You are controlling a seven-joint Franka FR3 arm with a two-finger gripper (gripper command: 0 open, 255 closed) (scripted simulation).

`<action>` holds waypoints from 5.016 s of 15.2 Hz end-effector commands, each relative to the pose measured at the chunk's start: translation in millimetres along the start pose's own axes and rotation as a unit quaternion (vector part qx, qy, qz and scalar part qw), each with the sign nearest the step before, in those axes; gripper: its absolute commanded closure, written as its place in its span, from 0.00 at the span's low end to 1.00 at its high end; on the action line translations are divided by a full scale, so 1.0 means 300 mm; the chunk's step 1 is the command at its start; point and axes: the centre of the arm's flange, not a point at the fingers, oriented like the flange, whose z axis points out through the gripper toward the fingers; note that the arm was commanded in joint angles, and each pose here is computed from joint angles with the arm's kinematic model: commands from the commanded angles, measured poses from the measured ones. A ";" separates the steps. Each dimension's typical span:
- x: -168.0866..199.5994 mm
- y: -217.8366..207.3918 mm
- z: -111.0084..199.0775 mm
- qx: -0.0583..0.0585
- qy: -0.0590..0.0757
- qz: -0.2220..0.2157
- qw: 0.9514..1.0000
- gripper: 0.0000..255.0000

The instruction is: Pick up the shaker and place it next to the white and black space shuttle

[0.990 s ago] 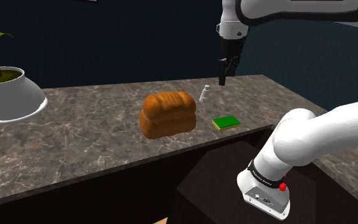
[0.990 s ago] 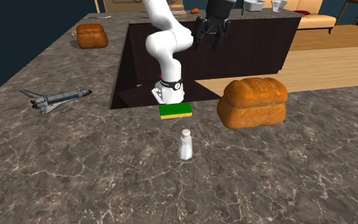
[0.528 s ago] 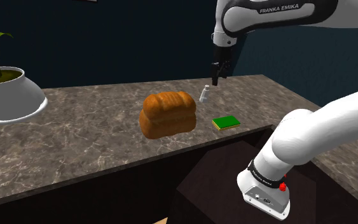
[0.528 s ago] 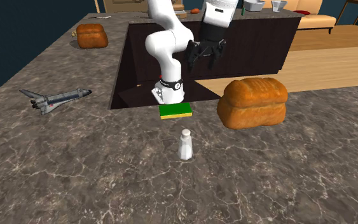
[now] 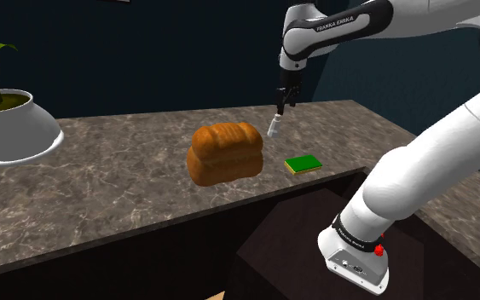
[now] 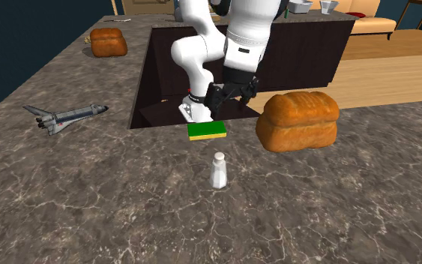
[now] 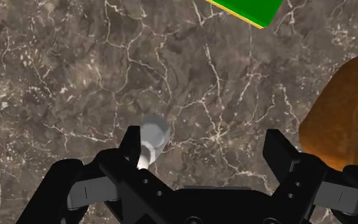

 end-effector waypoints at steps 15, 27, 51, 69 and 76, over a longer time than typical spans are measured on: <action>0.193 0.208 0.286 0.014 0.009 0.010 1.000 0.00; 0.193 0.208 0.286 0.014 0.009 0.010 1.000 1.00; 0.150 0.239 -0.044 0.014 0.009 0.010 1.000 1.00; 0.045 0.314 -0.294 0.014 0.009 0.010 1.000 1.00; -0.202 0.492 -0.247 0.014 0.009 0.010 1.000 1.00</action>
